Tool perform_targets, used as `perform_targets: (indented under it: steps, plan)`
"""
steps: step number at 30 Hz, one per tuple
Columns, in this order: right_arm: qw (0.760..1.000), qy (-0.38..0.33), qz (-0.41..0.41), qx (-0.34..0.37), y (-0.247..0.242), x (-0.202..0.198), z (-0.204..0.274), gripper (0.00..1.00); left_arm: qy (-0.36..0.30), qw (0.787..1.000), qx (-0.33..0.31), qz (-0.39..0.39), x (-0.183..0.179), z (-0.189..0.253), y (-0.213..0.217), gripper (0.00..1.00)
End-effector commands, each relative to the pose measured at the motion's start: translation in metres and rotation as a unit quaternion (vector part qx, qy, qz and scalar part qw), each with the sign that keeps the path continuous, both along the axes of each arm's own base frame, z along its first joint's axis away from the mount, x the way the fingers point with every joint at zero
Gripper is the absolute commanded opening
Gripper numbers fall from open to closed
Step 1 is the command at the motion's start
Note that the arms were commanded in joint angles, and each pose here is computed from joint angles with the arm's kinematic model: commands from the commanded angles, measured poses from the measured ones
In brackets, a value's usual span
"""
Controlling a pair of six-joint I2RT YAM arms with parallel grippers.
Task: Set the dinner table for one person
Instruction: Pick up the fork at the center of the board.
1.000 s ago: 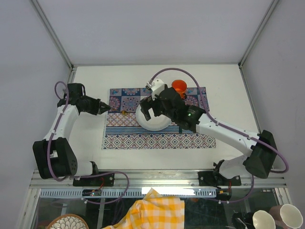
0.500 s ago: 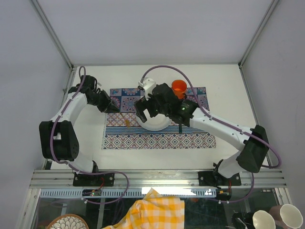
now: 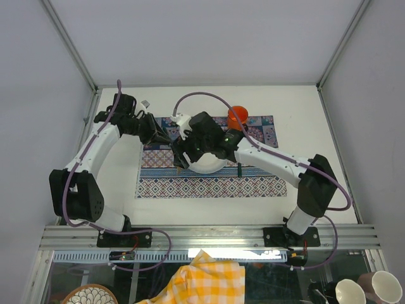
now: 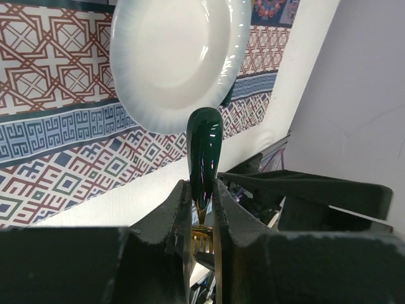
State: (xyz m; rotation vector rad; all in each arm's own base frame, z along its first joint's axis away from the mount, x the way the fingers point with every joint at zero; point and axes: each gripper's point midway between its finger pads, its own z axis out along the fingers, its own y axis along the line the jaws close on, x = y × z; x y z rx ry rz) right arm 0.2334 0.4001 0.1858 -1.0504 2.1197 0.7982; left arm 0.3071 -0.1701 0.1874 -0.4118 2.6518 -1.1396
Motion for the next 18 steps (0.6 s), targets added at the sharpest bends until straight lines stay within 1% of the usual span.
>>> perform_targets:
  steps: [1,4,6,7,8,9,10,12,18]
  plan:
    - [0.998,0.001,0.02,0.053,0.019,0.0,0.033,0.73,-0.05,0.998,-0.039,-0.022,-0.005,0.042,-0.009,0.0]
    - [0.998,0.004,0.021,0.053,0.022,0.0,0.03,0.71,-0.048,0.997,-0.048,-0.025,-0.008,0.046,-0.012,0.0]
    - [0.998,0.004,0.022,0.054,0.024,0.001,0.03,0.69,-0.047,0.997,-0.05,-0.025,-0.009,0.047,-0.012,0.0]
    - [0.998,0.006,0.023,0.054,0.025,0.001,0.029,0.65,-0.047,0.997,-0.051,-0.025,-0.01,0.047,-0.012,0.0]
    - [0.998,0.008,0.024,0.055,0.026,0.001,0.029,0.59,-0.045,0.997,-0.052,-0.025,-0.01,0.047,-0.013,0.0]
    - [0.998,0.01,0.025,0.055,0.027,0.001,0.028,0.5,-0.044,0.997,-0.052,-0.024,-0.01,0.046,-0.013,0.0]
    - [0.998,0.011,0.025,0.056,0.029,0.001,0.028,0.35,-0.044,0.997,-0.051,-0.024,-0.01,0.046,-0.012,0.0]
    - [0.998,0.015,0.025,0.052,0.03,0.002,0.027,0.01,-0.041,0.998,-0.049,-0.022,-0.01,0.045,-0.012,0.0]
    - [0.999,0.015,0.018,0.048,0.028,0.004,0.026,0.0,-0.043,0.998,-0.049,-0.02,-0.009,0.046,-0.012,0.0]
